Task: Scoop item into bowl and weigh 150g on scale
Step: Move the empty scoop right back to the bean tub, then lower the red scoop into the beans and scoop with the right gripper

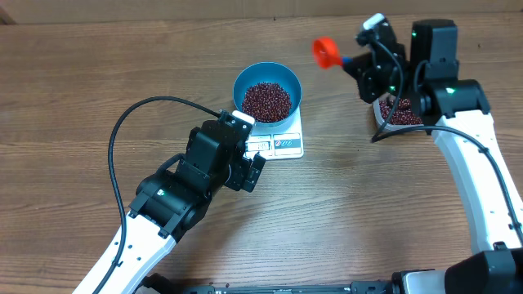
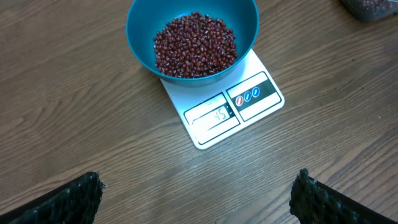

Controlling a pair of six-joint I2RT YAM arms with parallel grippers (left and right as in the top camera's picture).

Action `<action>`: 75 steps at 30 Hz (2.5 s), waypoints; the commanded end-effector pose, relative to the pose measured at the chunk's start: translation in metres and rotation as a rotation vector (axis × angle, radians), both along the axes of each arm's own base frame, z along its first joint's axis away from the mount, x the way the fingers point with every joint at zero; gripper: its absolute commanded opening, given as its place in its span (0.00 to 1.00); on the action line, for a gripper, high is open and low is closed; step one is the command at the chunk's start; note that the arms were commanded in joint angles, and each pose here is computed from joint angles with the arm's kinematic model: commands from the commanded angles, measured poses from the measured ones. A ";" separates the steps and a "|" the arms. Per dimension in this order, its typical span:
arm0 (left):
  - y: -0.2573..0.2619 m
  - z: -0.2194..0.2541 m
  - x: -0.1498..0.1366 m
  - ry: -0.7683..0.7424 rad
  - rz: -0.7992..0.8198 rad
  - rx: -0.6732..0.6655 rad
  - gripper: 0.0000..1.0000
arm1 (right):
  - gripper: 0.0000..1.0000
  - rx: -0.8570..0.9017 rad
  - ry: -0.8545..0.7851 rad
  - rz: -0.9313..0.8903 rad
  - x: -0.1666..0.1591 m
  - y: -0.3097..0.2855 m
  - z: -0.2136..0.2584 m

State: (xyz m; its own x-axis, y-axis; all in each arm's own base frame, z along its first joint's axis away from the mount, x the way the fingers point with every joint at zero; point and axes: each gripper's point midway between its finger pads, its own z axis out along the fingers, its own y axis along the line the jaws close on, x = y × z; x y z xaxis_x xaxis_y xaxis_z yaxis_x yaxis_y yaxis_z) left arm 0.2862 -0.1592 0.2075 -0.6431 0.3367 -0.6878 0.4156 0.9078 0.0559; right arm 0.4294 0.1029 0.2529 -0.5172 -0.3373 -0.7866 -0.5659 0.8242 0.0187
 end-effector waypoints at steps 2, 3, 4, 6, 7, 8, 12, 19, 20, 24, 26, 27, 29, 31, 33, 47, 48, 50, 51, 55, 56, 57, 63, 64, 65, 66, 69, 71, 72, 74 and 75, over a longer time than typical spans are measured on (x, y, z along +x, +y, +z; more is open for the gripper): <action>0.002 -0.001 0.002 -0.001 0.012 0.005 0.99 | 0.04 -0.186 0.059 -0.318 -0.008 -0.072 -0.006; 0.002 -0.001 0.002 -0.001 0.012 0.005 0.99 | 0.04 -0.216 0.084 -0.351 -0.012 -0.082 -0.011; 0.002 -0.001 0.002 -0.001 0.012 0.005 0.99 | 0.04 -0.240 0.107 -0.379 -0.016 -0.091 -0.015; 0.002 -0.001 0.002 -0.001 0.012 0.005 0.99 | 0.04 -0.271 0.141 -0.421 -0.022 -0.107 -0.021; 0.002 -0.001 0.002 -0.001 0.012 0.005 1.00 | 0.04 -0.278 0.154 -0.436 -0.025 -0.113 -0.023; 0.002 -0.001 0.002 -0.001 0.012 0.005 0.99 | 0.04 -0.278 0.164 -0.448 -0.026 -0.118 -0.024; 0.002 -0.001 0.002 -0.001 0.012 0.005 0.99 | 0.04 -0.281 0.200 -0.488 -0.033 -0.135 -0.028; 0.002 -0.001 0.002 -0.001 0.012 0.005 1.00 | 0.04 -0.353 0.273 -0.565 -0.051 -0.162 -0.038; 0.002 -0.001 0.002 -0.001 0.012 0.005 1.00 | 0.04 -0.359 0.281 -0.567 -0.053 -0.163 -0.039; 0.002 -0.001 0.002 -0.001 0.012 0.005 0.99 | 0.04 -0.366 0.296 -0.563 -0.055 -0.163 -0.046; 0.002 -0.001 0.002 -0.001 0.012 0.005 1.00 | 0.04 -0.373 0.317 -0.562 -0.057 -0.163 -0.054; 0.002 -0.001 0.002 -0.001 0.012 0.005 0.99 | 0.04 -0.375 0.326 -0.561 -0.057 -0.163 -0.057; 0.002 -0.001 0.002 -0.001 0.012 0.005 1.00 | 0.04 -0.382 0.347 -0.558 -0.056 -0.164 -0.066; 0.002 -0.001 0.002 -0.001 0.012 0.005 1.00 | 0.04 -0.388 0.366 -0.556 -0.055 -0.165 -0.074; 0.002 -0.001 0.002 -0.001 0.012 0.005 0.99 | 0.04 -0.389 0.375 -0.555 -0.051 -0.165 -0.080; 0.002 -0.001 0.002 -0.001 0.012 0.005 1.00 | 0.04 -0.451 0.453 -0.572 -0.030 -0.179 -0.131; 0.002 -0.001 0.002 -0.001 0.012 0.005 0.99 | 0.04 -0.454 0.463 -0.569 -0.031 -0.179 -0.134; 0.002 -0.001 0.002 -0.001 0.012 0.005 0.99 | 0.04 -0.455 0.476 -0.565 -0.031 -0.178 -0.140; 0.002 -0.001 0.002 -0.001 0.012 0.005 1.00 | 0.04 -0.454 0.483 -0.561 -0.031 -0.178 -0.142; 0.002 -0.001 0.002 -0.001 0.012 0.005 0.99 | 0.04 -0.410 0.508 -0.523 -0.033 -0.168 -0.148; 0.002 -0.001 0.002 -0.001 0.012 0.005 0.99 | 0.04 -0.398 0.513 -0.514 -0.034 -0.165 -0.148; 0.002 -0.001 0.002 -0.001 0.012 0.005 0.99 | 0.04 -0.387 0.515 -0.503 -0.034 -0.163 -0.149; 0.002 -0.001 0.002 -0.001 0.012 0.005 1.00 | 0.04 -0.311 0.519 -0.420 -0.033 -0.144 -0.150; 0.002 -0.001 0.002 -0.001 0.012 0.005 1.00 | 0.04 -0.306 0.519 -0.415 -0.033 -0.143 -0.150; 0.002 -0.001 0.002 -0.001 0.012 0.005 1.00 | 0.04 -0.302 0.519 -0.412 -0.033 -0.142 -0.150; 0.002 -0.001 0.002 -0.001 0.012 0.005 1.00 | 0.04 -0.301 0.518 -0.412 -0.033 -0.142 -0.149; 0.002 -0.001 0.002 -0.001 0.012 0.005 0.99 | 0.04 -0.300 0.512 -0.413 -0.031 -0.142 -0.149; 0.002 -0.001 0.002 -0.001 0.012 0.005 0.99 | 0.04 -0.298 0.503 -0.416 -0.029 -0.143 -0.147; 0.002 -0.001 0.002 -0.001 0.012 0.005 1.00 | 0.04 -0.294 0.501 -0.416 -0.029 -0.143 -0.147; 0.002 -0.001 0.002 -0.001 0.012 0.005 0.99 | 0.04 -0.273 0.498 -0.413 -0.027 -0.143 -0.145; 0.002 -0.001 0.002 -0.001 0.012 0.005 1.00 | 0.04 -0.258 0.497 -0.411 -0.027 -0.143 -0.144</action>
State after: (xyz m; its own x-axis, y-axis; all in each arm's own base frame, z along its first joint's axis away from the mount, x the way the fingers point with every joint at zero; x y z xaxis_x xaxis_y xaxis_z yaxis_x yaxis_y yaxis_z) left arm 0.2862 -0.1592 0.2075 -0.6431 0.3367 -0.6878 0.4156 0.9078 0.0559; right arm 0.4015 -0.0426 0.1109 -0.9239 -0.1920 -0.3311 -0.1747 0.9812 -0.0815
